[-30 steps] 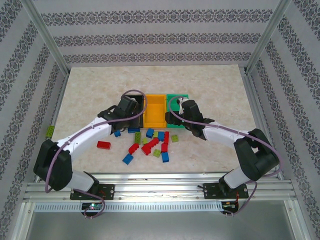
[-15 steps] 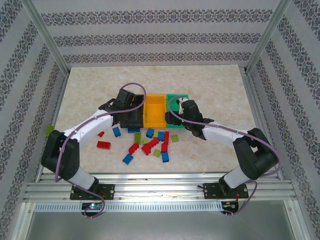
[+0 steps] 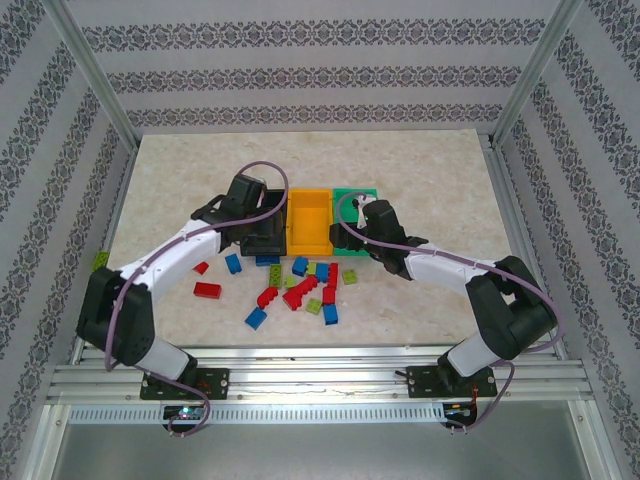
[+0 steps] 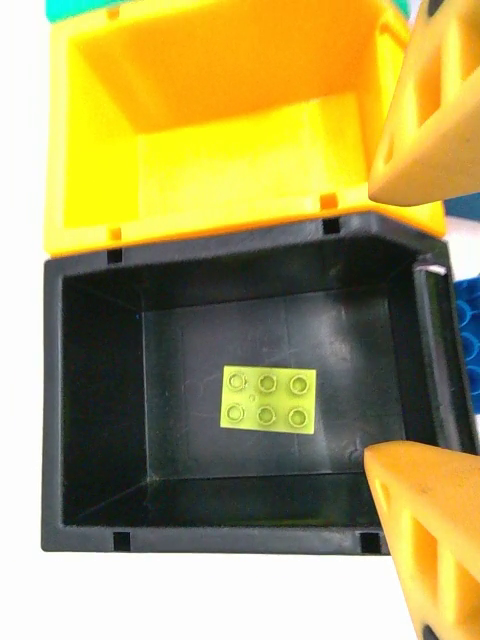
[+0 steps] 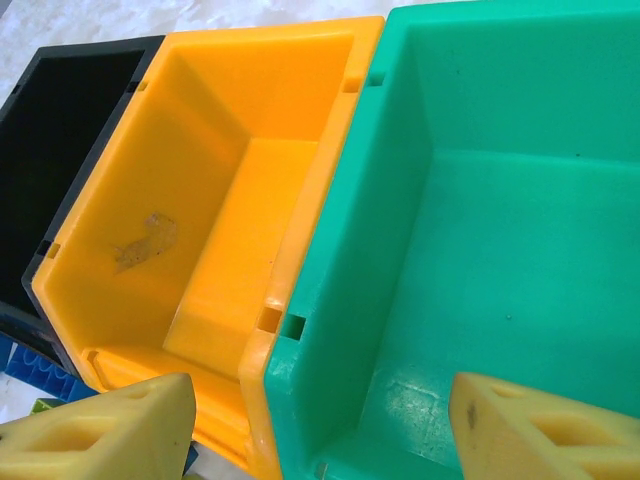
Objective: Sort the legos into containers by color
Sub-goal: Place the lego in the container, then pick up the lego from the middle-left of the table.
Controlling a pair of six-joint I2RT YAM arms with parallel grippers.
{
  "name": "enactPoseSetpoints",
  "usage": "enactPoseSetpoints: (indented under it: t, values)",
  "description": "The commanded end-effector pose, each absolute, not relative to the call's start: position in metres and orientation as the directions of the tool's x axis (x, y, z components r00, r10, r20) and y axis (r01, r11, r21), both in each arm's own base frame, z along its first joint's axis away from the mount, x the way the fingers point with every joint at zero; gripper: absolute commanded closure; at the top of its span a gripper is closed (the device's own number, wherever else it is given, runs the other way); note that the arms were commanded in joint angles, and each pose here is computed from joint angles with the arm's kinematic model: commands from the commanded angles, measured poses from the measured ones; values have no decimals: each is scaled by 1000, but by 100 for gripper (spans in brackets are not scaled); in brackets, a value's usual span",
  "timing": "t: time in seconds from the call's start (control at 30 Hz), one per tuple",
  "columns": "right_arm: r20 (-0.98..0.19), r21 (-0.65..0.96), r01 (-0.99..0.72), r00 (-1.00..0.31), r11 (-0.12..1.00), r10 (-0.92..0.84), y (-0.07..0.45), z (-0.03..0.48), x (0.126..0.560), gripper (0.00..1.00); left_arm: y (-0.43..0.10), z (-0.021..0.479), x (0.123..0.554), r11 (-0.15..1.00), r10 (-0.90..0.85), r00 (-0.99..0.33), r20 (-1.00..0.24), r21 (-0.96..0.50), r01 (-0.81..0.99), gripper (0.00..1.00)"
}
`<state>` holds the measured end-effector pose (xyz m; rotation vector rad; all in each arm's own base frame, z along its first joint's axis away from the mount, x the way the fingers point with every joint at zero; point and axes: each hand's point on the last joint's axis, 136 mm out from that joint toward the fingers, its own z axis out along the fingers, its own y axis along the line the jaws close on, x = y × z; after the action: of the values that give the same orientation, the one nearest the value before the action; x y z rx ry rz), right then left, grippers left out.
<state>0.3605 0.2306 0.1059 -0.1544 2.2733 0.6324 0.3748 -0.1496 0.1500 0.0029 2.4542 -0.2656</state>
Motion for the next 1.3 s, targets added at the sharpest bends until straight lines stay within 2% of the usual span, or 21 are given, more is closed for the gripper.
enactPoseSetpoints:
  t: [0.0,0.27,0.5,0.8,1.13,1.27]
  values:
    - [-700,407,-297,-709,864,86,232,105,361,32,-154,159,359,961,-84,-782,-617,-258,100,37]
    - [-697,404,-297,-712,865,81,234,102,361,32,-162,141,307,931,-59,-829,-556,-330,155,39]
    - [-695,402,-296,-714,866,79,234,101,362,32,-188,121,267,867,13,-860,-511,-423,264,40]
    - [-697,399,-303,-714,865,71,237,100,360,32,-194,84,235,908,157,-891,-426,-293,300,39]
    - [-692,402,-302,-718,864,71,238,98,361,32,-194,75,216,919,193,-902,-386,-251,304,37]
    - [-693,403,-304,-718,863,71,239,99,360,32,-183,68,219,946,187,-912,-365,-183,268,36]
